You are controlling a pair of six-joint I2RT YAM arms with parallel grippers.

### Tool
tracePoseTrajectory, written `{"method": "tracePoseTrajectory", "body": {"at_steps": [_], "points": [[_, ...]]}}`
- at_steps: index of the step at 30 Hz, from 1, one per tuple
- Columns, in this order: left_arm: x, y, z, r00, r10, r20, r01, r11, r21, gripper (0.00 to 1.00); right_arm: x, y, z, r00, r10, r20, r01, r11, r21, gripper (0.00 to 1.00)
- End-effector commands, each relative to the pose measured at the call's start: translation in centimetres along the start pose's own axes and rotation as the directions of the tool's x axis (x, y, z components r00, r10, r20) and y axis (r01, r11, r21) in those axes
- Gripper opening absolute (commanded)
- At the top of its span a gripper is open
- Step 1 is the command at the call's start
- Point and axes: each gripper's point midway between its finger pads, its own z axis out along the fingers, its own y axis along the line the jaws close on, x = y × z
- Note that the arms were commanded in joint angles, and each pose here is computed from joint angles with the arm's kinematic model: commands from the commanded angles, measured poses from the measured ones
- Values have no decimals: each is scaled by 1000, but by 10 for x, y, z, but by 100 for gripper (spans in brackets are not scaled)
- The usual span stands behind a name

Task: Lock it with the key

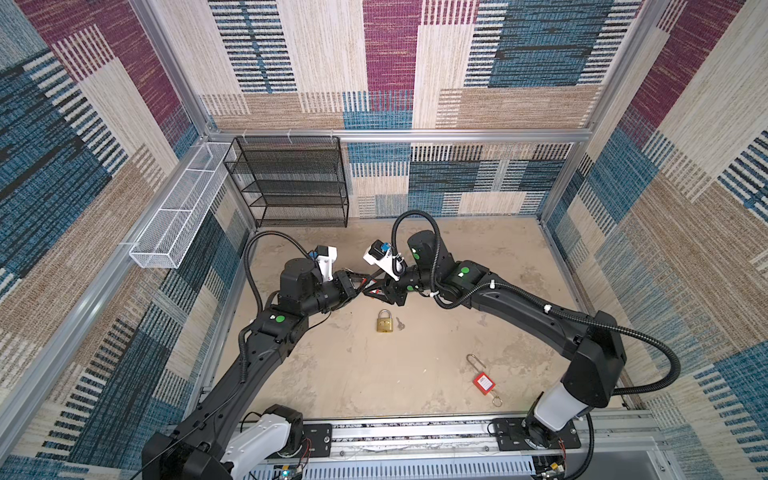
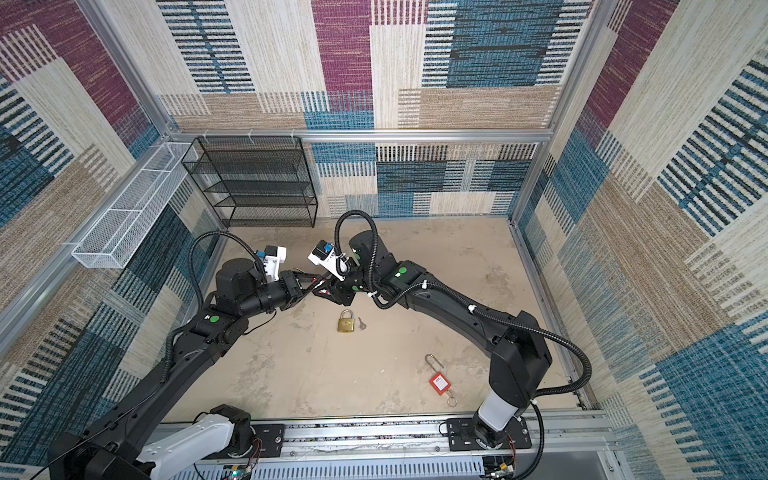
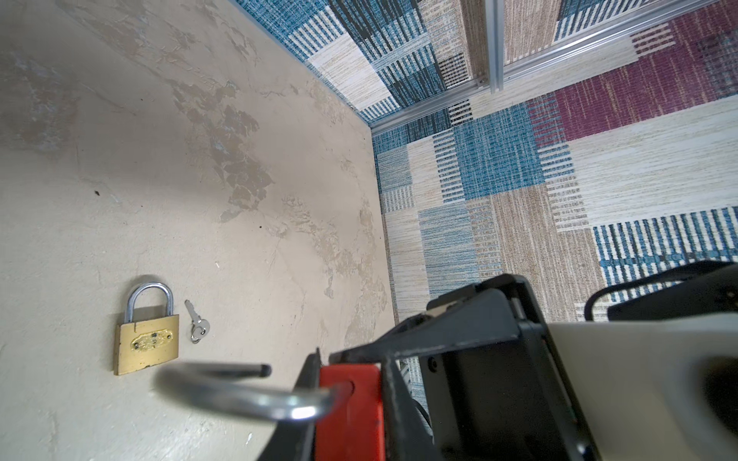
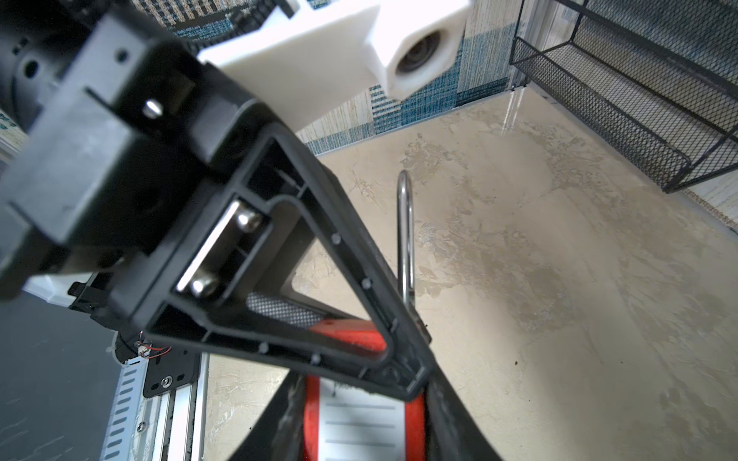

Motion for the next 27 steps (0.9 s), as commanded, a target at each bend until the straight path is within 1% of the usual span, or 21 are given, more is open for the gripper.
{"method": "tracePoseTrajectory", "body": {"at_steps": [1, 2, 3, 6, 8, 9, 11, 15, 18, 19, 20, 21, 27], "points": [[-11, -6, -3, 998, 22, 57, -23, 1000, 12, 13, -13, 0, -7, 999, -7, 43, 6, 1000, 11, 54], [-12, -7, -4, 998, 24, 65, -25, 1000, 13, 13, -14, 0, -8, 999, -6, 47, 5, 1000, 12, 59], [-14, -8, -6, 996, 29, 84, -30, 999, 12, 13, -15, 1, -11, 999, -1, 52, 1, 1000, 10, 61], [-23, -12, -13, 987, 51, 155, -56, 998, 26, 11, -19, 0, -23, 995, 29, 91, -30, 1000, 10, 64], [-29, -19, -18, 975, 76, 211, -91, 994, 63, 6, -25, -5, -37, 988, 74, 138, -73, 997, -10, 65], [-33, -25, -22, 965, 91, 247, -116, 989, 88, 5, -28, -5, -45, 981, 105, 163, -100, 994, -35, 65], [-37, -34, -26, 951, 118, 285, -160, 979, 126, 3, -37, -8, -61, 963, 163, 216, -150, 986, -73, 66], [-42, -57, -32, 939, 151, 310, -217, 957, 191, 4, -54, -6, -90, 910, 262, 321, -209, 959, -192, 69], [-48, -77, -39, 927, 155, 341, -250, 934, 255, 5, -64, 1, -95, 881, 325, 343, -237, 932, -274, 71], [-49, -82, -41, 924, 153, 351, -257, 928, 271, 5, -66, 2, -95, 874, 343, 344, -245, 923, -298, 75], [-51, -85, -43, 921, 149, 360, -261, 922, 285, 5, -69, 3, -97, 865, 359, 351, -251, 914, -317, 76], [-52, -90, -45, 918, 146, 368, -267, 915, 301, 6, -73, 3, -98, 855, 373, 360, -259, 909, -327, 77], [-57, -117, -60, 902, 137, 409, -310, 866, 392, 8, -93, 1, -101, 830, 416, 372, -269, 882, -387, 77]]}}
